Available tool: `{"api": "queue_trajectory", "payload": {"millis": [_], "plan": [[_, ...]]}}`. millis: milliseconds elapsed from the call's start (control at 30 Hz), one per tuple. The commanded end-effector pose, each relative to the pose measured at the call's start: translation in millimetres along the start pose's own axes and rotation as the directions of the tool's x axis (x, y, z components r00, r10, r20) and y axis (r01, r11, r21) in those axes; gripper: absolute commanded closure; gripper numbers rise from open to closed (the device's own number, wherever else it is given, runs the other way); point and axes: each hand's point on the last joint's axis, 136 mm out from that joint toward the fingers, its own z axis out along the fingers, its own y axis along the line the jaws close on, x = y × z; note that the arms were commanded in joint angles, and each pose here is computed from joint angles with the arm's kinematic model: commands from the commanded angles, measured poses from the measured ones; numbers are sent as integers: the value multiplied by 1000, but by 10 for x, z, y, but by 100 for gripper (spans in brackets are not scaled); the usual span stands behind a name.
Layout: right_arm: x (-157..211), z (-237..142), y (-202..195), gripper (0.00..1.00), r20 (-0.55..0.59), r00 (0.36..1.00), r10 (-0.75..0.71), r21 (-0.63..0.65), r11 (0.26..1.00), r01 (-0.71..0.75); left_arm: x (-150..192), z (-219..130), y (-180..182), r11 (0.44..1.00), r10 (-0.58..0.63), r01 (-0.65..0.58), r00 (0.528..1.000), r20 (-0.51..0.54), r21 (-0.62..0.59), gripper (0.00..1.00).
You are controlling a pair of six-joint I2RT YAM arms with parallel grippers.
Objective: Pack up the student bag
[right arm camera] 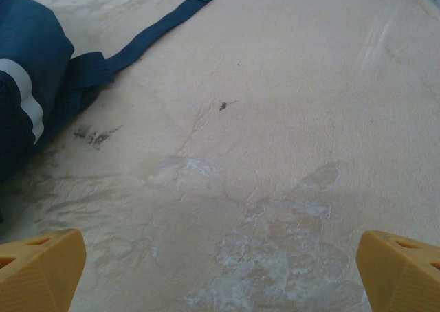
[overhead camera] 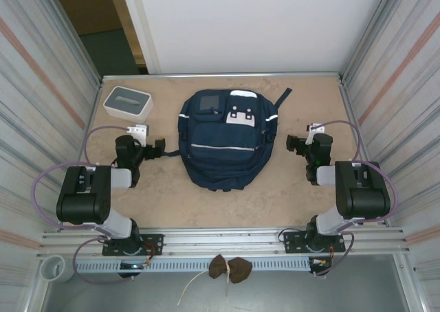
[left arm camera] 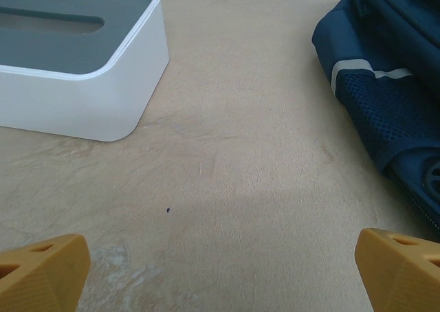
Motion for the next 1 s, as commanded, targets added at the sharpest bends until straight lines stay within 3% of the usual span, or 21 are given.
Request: {"api": "queue_trajectory", "payload": {"millis": [0, 967], "plan": [[-123, 23, -6, 1, 34, 999, 15, -7, 1000, -15, -119, -2, 17, 1000, 4, -4, 1000, 30, -13, 1], [-126, 22, -17, 1, 33, 999, 22, -9, 1000, -21, -119, -2, 19, 1000, 4, -4, 1000, 30, -14, 1]]}}
